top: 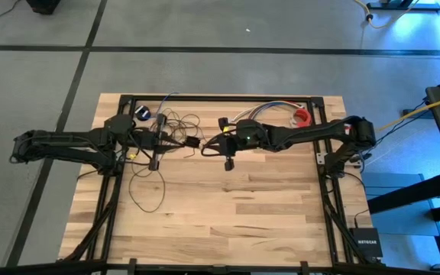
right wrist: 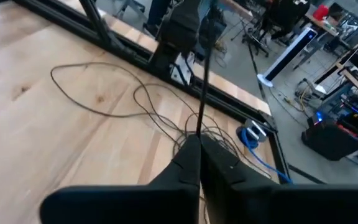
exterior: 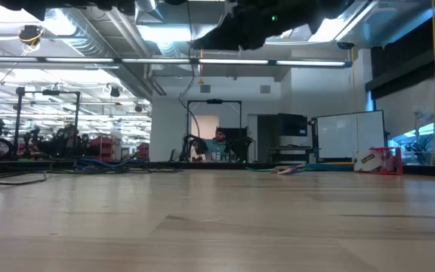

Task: Coiling cords

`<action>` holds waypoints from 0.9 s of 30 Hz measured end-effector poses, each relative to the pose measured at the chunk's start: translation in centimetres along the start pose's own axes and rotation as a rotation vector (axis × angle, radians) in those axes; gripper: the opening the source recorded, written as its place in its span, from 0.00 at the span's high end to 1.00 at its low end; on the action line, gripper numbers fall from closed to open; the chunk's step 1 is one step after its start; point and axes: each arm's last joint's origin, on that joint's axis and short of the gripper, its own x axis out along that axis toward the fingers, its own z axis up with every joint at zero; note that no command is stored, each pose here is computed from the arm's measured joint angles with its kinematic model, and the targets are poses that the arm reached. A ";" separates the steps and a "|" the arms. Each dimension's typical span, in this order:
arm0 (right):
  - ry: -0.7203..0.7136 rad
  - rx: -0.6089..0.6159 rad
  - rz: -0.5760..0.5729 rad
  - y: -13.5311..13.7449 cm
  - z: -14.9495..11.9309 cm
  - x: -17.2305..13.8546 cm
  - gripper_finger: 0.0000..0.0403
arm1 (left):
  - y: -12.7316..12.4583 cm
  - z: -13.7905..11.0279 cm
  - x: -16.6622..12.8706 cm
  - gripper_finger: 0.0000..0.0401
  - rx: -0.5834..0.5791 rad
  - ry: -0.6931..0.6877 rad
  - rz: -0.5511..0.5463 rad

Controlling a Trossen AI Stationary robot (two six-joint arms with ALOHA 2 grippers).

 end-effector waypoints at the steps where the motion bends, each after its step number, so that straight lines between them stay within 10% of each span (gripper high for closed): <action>1: 0.005 -0.005 -0.003 -0.1 -0.3 0.2 0.99 | -0.1 0.1 0.0 1.00 0.001 -0.012 -0.020; 19: -0.099 -0.017 -0.006 -0.9 -1.2 1.5 0.99 | -1.2 0.5 0.2 1.00 0.007 -0.057 -0.138; 27: 0.113 0.001 -0.149 -0.8 -1.4 0.6 0.84 | -0.9 0.1 0.1 1.00 0.000 -0.011 -0.089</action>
